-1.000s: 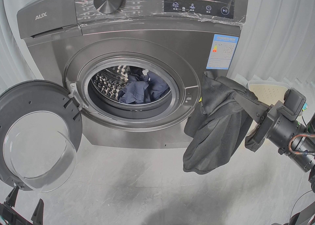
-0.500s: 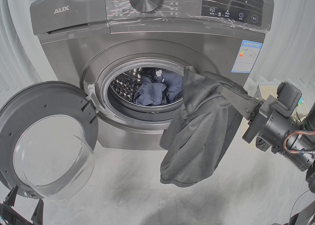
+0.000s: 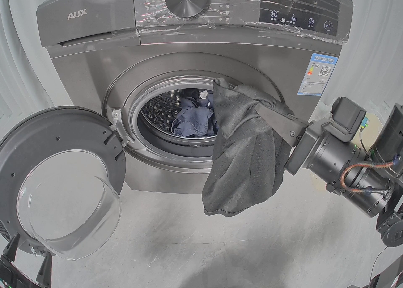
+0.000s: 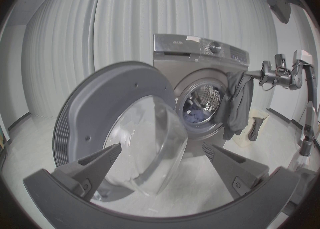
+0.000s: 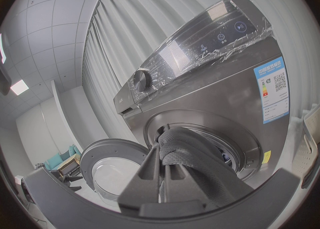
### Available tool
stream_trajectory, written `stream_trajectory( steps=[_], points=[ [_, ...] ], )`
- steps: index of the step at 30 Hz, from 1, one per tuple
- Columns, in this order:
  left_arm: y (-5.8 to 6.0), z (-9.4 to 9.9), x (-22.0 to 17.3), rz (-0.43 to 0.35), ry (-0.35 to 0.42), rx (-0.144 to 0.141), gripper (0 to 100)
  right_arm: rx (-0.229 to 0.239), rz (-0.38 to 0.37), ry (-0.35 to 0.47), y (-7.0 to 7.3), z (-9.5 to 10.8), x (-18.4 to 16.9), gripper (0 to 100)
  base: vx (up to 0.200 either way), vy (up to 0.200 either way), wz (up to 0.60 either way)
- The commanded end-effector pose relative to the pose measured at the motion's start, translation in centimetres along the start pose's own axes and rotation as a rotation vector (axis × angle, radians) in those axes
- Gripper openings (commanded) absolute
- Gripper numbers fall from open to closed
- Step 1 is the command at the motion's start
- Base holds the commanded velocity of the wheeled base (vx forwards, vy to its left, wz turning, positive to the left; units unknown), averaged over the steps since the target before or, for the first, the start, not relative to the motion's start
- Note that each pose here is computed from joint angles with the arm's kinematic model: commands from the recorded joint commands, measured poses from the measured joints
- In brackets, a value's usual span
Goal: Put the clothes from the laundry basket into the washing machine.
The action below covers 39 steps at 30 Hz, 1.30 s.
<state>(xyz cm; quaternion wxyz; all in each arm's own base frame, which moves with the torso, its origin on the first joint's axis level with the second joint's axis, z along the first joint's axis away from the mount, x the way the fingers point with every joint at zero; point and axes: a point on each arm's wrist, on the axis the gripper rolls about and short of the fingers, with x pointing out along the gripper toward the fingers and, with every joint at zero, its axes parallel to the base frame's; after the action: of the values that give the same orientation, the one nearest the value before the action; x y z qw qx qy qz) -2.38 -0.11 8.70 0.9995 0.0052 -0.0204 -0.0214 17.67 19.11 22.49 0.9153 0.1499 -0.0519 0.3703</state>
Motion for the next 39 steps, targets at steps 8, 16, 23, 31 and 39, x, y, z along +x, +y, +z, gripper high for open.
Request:
stream_trajectory(
  steps=[8, 16, 23, 31, 39],
  points=[
    [-0.7, 6.2, 1.4, -0.32, 0.053, -0.001, 100, 0.006, 0.024, -0.002, 0.9, -0.8, 1.9, 0, 0.0, 0.0, 0.0],
    [-0.8, 9.8, 8.0, -0.525, 0.126, -0.02, 100, 0.016, 0.044, -0.025, 1.5, -0.8, 3.7, 0, 0.0, 0.0, 0.0],
    [-2.8, 9.0, 11.7, -0.725, 0.253, -0.026, 100, 0.018, 0.043, -0.047, 1.5, -1.4, 4.9, 0, 0.0, 0.0, 0.0],
    [-5.4, 7.9, 17.4, -0.807, 0.358, -0.032, 100, 0.02, 0.043, -0.041, 1.4, -1.6, 4.8, 0, 0.0, 0.0, 0.0],
    [-7.9, 6.7, 21.2, -0.846, 0.388, -0.031, 100, 0.019, 0.041, -0.037, 1.4, -1.7, 4.7, 0, 0.0, 0.0, 0.0]
  ],
)
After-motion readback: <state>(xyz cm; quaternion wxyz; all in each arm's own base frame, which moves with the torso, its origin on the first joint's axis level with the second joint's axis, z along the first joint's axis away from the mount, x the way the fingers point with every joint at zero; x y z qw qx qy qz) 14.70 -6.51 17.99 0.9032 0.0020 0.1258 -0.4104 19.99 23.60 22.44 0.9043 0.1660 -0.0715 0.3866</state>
